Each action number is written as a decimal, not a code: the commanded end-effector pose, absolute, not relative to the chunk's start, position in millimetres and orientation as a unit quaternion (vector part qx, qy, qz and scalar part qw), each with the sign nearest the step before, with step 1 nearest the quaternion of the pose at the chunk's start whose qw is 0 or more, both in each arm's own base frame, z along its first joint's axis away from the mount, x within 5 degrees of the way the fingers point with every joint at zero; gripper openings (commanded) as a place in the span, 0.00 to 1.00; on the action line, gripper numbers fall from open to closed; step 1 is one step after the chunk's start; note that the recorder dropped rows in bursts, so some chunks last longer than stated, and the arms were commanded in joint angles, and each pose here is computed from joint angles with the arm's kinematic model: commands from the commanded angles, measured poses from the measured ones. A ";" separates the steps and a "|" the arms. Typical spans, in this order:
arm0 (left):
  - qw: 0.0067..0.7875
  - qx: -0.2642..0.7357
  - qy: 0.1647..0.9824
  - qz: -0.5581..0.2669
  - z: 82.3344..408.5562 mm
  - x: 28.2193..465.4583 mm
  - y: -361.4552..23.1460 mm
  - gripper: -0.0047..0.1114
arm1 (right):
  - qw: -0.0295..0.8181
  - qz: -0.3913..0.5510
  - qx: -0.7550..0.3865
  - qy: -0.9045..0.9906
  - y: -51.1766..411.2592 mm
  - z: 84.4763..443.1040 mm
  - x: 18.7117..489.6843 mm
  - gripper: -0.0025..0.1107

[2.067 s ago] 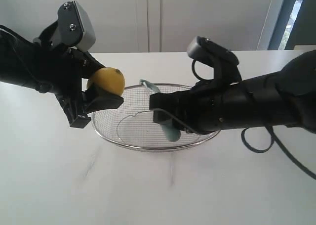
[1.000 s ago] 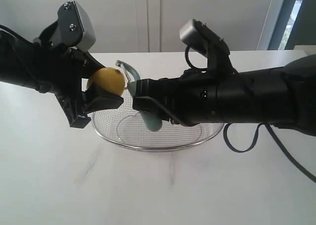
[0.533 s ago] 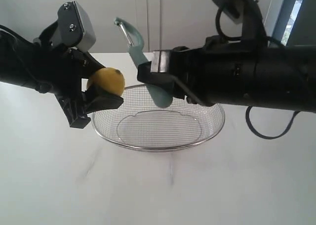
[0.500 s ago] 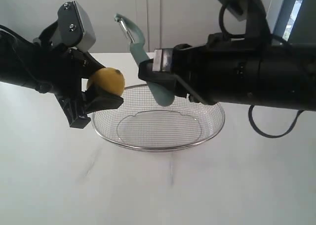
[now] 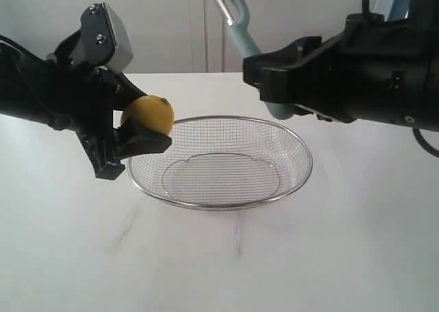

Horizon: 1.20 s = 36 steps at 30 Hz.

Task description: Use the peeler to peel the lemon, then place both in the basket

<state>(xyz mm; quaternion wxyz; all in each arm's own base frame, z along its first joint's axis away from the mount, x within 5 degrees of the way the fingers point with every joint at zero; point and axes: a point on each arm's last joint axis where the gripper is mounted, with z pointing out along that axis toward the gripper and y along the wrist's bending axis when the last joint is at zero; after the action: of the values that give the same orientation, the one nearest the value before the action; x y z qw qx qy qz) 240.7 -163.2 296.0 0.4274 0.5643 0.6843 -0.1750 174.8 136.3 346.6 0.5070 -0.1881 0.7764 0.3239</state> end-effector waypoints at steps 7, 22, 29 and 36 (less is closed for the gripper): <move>0.429 0.557 0.685 -0.192 300.4 236.6 -163.2 0.04 | 0.473 0.235 -0.118 0.841 99.0 321.2 213.1 0.02; 0.431 0.556 0.685 -0.190 300.5 237.1 -163.0 0.04 | 0.321 0.229 -0.094 0.914 100.8 254.8 249.1 0.02; 0.431 0.556 0.685 -0.190 300.5 237.1 -163.0 0.04 | 0.294 0.261 -0.112 0.912 110.7 248.0 248.2 0.02; 0.429 0.557 0.685 -0.192 300.4 236.7 -163.1 0.04 | 0.304 0.304 -0.137 0.892 128.0 253.0 243.7 0.02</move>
<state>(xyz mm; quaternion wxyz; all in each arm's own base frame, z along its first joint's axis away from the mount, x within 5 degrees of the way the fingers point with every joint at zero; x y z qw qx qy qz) 239.6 -163.6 295.7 0.4238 0.5664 0.6836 -0.1796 244.2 122.3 249.2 0.2946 -0.1281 0.9014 0.2903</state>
